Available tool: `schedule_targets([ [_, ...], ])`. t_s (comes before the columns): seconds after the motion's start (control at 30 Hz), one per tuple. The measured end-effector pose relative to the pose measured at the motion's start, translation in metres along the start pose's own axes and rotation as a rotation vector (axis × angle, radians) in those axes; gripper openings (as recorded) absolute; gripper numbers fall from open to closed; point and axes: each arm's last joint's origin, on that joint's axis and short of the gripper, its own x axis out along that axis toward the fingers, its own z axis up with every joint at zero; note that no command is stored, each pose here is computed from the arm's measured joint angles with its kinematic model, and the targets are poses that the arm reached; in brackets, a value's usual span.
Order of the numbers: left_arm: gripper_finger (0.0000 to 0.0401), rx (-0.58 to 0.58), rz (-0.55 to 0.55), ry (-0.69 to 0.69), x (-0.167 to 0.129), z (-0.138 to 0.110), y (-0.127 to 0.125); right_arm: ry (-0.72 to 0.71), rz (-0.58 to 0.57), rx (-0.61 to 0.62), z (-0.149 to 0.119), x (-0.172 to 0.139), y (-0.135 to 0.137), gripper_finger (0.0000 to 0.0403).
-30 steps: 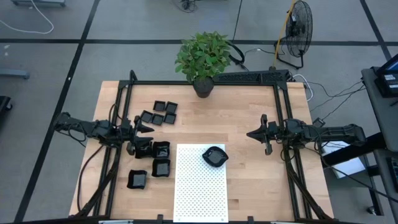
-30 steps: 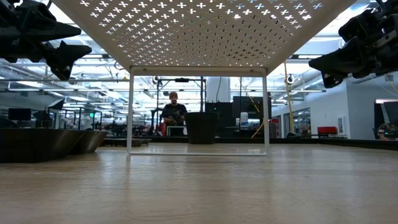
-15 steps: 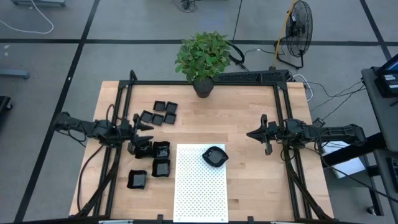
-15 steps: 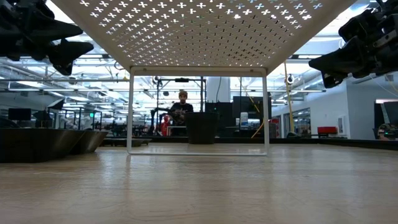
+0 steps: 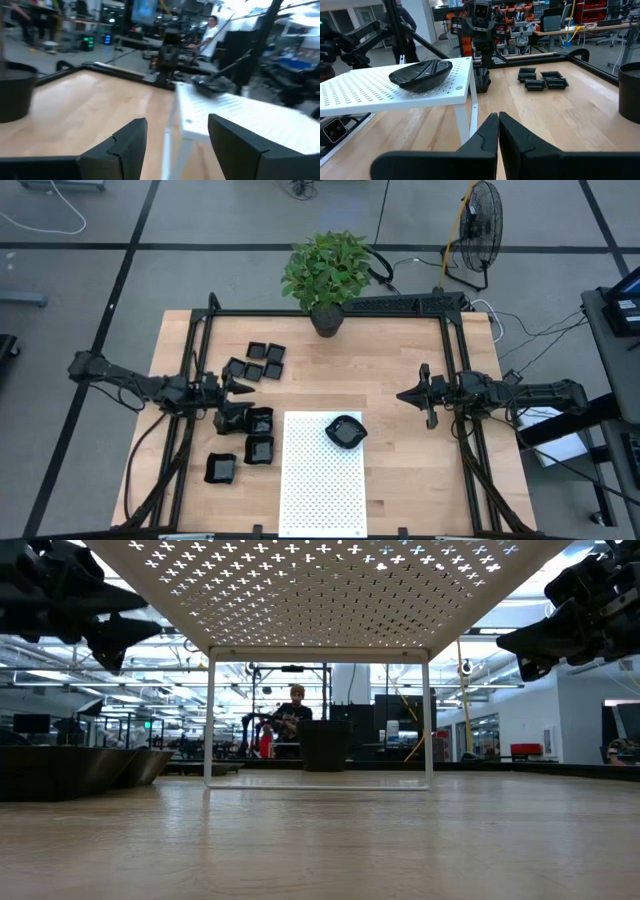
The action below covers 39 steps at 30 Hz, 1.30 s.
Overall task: Pick & Place Mini shaped plates
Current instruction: Put the distorted square plate on the shelf
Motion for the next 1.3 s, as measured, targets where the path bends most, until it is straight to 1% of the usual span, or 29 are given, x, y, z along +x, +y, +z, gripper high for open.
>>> schedule_targets([
  [0.07, 0.0214, 0.022, 0.050, 0.007, 0.001, -0.002, 0.001, 0.000, 0.000, 0.000, 0.000, 0.000, 0.000, 0.0000],
  [0.13, 0.0214, 0.019, 0.071, 0.013, 0.001, -0.003, 0.002, 0.000, 0.000, 0.000, 0.000, 0.000, 0.000, 0.0000],
  [0.23, 0.0214, -0.005, 0.029, 0.050, 0.002, -0.005, 0.001, 0.000, 0.000, 0.000, 0.000, 0.000, 0.000, 0.0000],
  [0.3, 0.0214, 0.015, -0.015, 0.112, 0.003, -0.005, -0.001, 0.000, 0.000, 0.000, 0.000, 0.000, 0.000, 0.0000],
  [0.37, 0.0214, 0.022, -0.023, 0.176, 0.003, 0.000, -0.003, 0.000, 0.000, 0.000, 0.000, 0.000, 0.000, 0.0000],
  [0.4, 0.0214, 0.011, -0.009, 0.213, 0.003, 0.003, -0.004, 0.000, 0.000, 0.000, 0.000, 0.000, 0.000, 0.0000],
  [0.5, 0.0214, -0.010, 0.081, 0.344, 0.001, 0.018, -0.005, 0.000, 0.000, 0.000, 0.000, 0.000, 0.000, 0.0000],
  [0.63, 0.0214, 0.013, 0.226, 0.556, -0.006, 0.034, -0.005, 0.000, 0.000, 0.000, 0.000, 0.000, 0.000, 0.0000],
  [0.73, 0.0214, -0.013, 0.314, 0.701, -0.009, 0.037, -0.005, 0.000, -0.001, 0.000, 0.000, 0.000, 0.000, 0.0000],
  [0.9, 0.0214, -0.153, 0.414, 0.933, -0.007, 0.018, -0.004, 0.000, 0.000, 0.000, 0.000, 0.000, 0.000, 0.0000],
  [1.0, 0.0214, -0.196, 0.497, 1.035, -0.005, 0.004, -0.002, 0.000, 0.000, 0.000, 0.000, 0.000, 0.000, 0.0000],
  [1.1, 0.0214, -0.193, 0.565, 1.092, -0.003, -0.004, -0.001, 0.000, 0.000, 0.000, 0.000, 0.000, 0.000, 0.0000],
  [1.3, 0.0213, -0.193, 0.645, 1.158, 0.003, -0.014, -0.001, -0.001, 0.000, 0.000, 0.000, 0.000, 0.000, 0.0000],
])
